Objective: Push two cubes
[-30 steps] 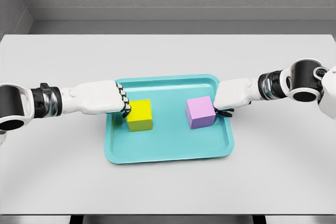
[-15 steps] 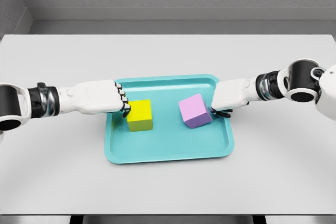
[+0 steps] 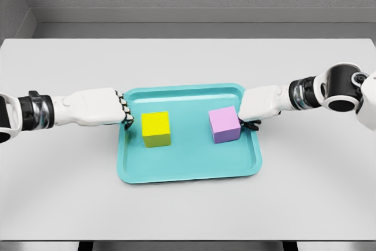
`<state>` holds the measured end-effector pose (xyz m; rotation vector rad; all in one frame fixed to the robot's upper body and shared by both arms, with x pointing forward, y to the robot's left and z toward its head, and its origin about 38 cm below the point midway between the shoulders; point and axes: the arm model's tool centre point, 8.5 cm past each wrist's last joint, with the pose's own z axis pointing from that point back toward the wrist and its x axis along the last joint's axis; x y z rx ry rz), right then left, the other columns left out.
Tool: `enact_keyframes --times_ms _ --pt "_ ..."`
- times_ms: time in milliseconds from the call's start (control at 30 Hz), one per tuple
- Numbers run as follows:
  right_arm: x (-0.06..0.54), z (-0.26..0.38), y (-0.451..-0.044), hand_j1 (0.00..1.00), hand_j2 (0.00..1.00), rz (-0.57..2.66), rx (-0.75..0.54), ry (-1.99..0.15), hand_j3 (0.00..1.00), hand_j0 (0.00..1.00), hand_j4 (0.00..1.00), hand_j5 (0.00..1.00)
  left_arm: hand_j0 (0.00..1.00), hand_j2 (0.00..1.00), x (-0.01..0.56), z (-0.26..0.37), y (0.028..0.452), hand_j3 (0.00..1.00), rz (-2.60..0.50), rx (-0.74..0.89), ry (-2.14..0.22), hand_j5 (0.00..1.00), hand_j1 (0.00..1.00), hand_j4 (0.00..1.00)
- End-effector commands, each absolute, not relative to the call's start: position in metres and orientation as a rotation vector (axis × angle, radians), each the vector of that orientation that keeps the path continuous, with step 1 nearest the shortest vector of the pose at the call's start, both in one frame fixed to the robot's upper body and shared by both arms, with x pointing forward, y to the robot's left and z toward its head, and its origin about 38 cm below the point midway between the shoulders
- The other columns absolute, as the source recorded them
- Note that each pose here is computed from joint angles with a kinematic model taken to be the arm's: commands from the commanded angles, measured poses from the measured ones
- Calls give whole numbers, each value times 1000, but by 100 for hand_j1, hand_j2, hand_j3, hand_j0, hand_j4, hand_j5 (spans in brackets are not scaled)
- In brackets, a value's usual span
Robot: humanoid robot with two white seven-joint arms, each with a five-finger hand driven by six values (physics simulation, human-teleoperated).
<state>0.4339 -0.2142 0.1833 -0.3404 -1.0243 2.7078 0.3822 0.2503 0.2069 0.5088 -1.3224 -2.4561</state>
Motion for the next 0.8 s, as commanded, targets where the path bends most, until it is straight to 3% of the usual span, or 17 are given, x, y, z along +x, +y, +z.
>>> enact_keyframes --times_ms 0,767 --pt "433 183 -212 18 18 2708 -335 -1029 18 18 18 18 47 47 383 206 256 47 -2453 516 -1300 47 47 47" --pt "429 182 -202 17 17 2730 -318 -1051 17 17 17 17 48 48 380 199 249 48 -2522 552 -1251 48 48 48"
